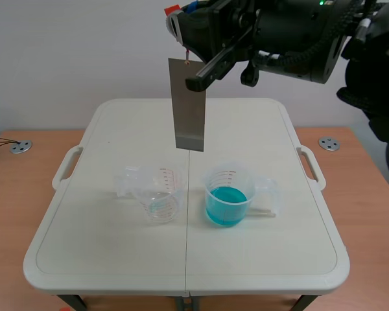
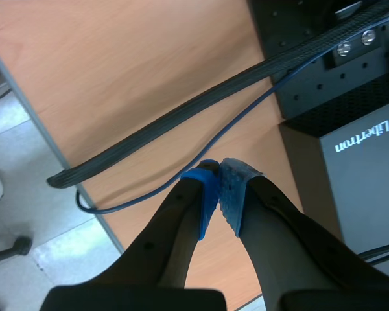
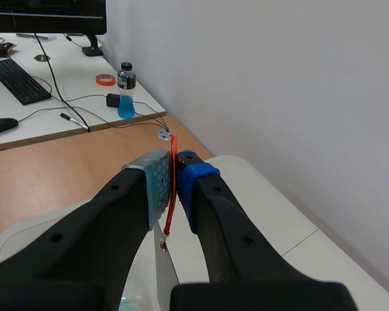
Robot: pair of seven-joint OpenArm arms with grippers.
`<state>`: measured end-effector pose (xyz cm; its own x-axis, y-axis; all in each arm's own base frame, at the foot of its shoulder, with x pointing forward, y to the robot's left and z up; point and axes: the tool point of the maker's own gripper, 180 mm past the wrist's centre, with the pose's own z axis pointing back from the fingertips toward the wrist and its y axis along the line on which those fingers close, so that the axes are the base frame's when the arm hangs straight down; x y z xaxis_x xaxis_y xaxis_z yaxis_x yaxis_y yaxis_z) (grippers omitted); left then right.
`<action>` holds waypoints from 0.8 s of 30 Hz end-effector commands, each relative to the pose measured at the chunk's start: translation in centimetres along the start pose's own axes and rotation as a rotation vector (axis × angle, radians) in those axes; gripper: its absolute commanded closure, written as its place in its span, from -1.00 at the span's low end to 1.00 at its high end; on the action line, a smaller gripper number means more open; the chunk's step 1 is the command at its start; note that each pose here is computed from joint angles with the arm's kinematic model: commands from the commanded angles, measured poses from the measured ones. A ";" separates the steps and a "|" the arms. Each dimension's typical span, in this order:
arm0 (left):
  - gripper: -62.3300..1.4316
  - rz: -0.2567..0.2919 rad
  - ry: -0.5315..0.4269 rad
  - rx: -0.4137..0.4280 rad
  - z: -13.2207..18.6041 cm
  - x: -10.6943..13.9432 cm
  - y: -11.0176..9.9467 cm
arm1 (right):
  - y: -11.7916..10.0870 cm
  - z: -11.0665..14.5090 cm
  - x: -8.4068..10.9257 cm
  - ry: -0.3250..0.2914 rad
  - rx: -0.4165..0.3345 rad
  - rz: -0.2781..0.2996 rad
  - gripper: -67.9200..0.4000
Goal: Hold the metal plate by the orange handle, dip it into the blue solution, take it out and point at it, then put the plate back in the beaker on the left.
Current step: 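Put the plate into the left beaker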
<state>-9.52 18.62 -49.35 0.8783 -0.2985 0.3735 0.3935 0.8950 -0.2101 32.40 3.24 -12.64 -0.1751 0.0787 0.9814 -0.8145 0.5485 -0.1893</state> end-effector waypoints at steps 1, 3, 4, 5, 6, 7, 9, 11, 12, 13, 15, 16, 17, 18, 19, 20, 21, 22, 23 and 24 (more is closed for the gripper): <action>0.86 0.003 -0.006 -0.008 0.2 0.0 -0.3 | -0.3 -0.6 1.2 -0.035 -0.001 0.018 0.95; 0.86 0.004 0.004 -0.017 0.2 -0.4 -0.6 | -0.2 -1.3 1.0 -0.034 0.008 0.011 0.95; 0.86 0.007 0.006 -0.020 0.1 -0.5 -0.8 | -0.1 -1.6 0.9 -0.034 0.012 0.008 0.95; 0.86 0.011 0.007 -0.022 0.1 -0.5 -1.0 | 0.0 -2.0 0.8 -0.030 0.014 0.008 0.95; 0.86 0.016 0.009 -0.022 0.1 -0.7 -1.1 | 0.0 -2.3 0.7 -0.029 0.019 0.004 0.95; 0.86 0.020 0.011 -0.022 0.0 -0.8 -1.2 | 0.2 -2.6 0.6 -0.029 0.024 -0.004 0.95; 0.86 0.029 0.011 -0.023 0.0 -0.8 -1.5 | 0.4 -3.2 0.4 -0.027 0.037 -0.013 0.95; 0.86 0.035 0.014 -0.024 -0.1 -1.0 -1.6 | 0.7 -3.9 0.1 -0.019 0.046 -0.010 0.95; 0.86 0.036 0.016 -0.024 -0.1 -1.1 -1.7 | 0.9 -4.1 0.1 -0.019 0.051 -0.014 0.95; 0.86 0.037 0.016 -0.024 -0.1 -1.1 -1.7 | 1.0 -4.4 0.0 -0.019 0.056 -0.020 0.95; 0.86 0.037 0.020 -0.023 0.0 -1.3 -1.6 | 1.3 -4.8 -0.1 -0.015 0.063 -0.019 0.95; 0.86 0.037 0.020 -0.023 0.0 -1.3 -1.6 | 1.5 -5.0 -0.2 -0.012 0.067 -0.019 0.95; 0.86 0.037 0.020 -0.023 0.0 -1.3 -1.6 | 1.6 -5.1 -0.2 -0.012 0.067 -0.018 0.95; 0.86 0.037 0.020 -0.023 0.0 -1.3 -1.6 | 1.8 -5.3 -0.2 -0.012 0.070 -0.018 0.95; 0.86 0.037 0.020 -0.023 0.0 -1.3 -1.6 | 2.0 -5.4 -0.2 -0.013 0.073 -0.018 0.95; 0.86 0.037 0.020 -0.023 0.0 -1.3 -1.6 | 2.2 -5.5 -0.2 -0.014 0.078 -0.018 0.95; 0.86 0.037 0.020 -0.023 0.0 -1.3 -1.6 | 2.4 -5.6 -0.1 -0.016 0.084 -0.019 0.95; 0.86 0.037 0.020 -0.023 0.0 -1.3 -1.6 | 2.7 -5.8 -0.1 -0.016 0.090 -0.020 0.95; 0.86 0.037 0.020 -0.023 0.0 -1.3 -1.6 | 2.9 -5.9 -0.1 -0.014 0.096 -0.022 0.95; 0.86 0.037 0.020 -0.023 0.0 -1.3 -1.6 | 3.2 -6.0 -0.2 -0.011 0.102 -0.022 0.95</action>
<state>-11.00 17.71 -49.71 0.8968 -0.2774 0.3447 0.3690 0.8988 -0.2367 33.12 9.51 -15.10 -0.1226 0.0938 0.9880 -0.8714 0.4662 -0.1524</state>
